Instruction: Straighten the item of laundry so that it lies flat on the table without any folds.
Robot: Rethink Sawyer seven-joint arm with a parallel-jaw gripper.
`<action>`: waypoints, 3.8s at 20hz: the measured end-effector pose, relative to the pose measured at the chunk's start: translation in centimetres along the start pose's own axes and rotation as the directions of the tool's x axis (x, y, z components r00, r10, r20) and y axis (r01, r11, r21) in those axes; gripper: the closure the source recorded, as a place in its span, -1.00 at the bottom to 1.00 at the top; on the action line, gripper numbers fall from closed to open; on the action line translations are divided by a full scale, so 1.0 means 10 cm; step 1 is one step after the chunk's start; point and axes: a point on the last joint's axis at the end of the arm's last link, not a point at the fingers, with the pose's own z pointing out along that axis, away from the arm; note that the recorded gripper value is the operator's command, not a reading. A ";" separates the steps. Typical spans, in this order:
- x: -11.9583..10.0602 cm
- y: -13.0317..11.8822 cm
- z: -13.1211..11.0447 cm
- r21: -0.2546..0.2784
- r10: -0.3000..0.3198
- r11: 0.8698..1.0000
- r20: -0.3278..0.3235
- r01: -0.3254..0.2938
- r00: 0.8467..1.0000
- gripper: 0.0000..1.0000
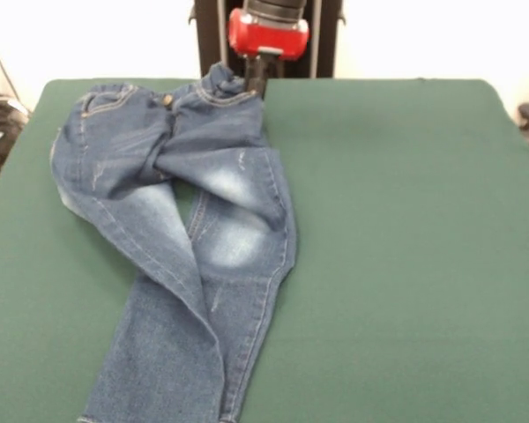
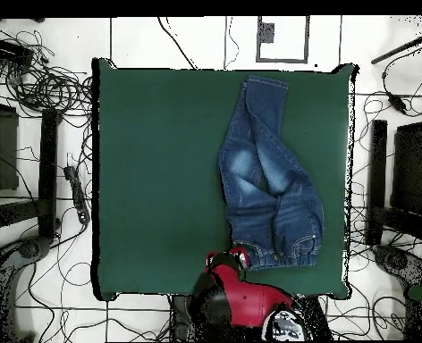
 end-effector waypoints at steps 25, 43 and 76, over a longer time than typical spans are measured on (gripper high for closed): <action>0.02 0.51 -0.06 0.070 0.048 0.996 0.016 -0.049 0.999 1.00; 0.17 0.77 0.00 0.051 0.267 0.963 -0.008 -0.266 0.964 1.00; 0.30 1.12 0.09 0.092 0.232 0.968 0.038 -0.235 0.972 1.00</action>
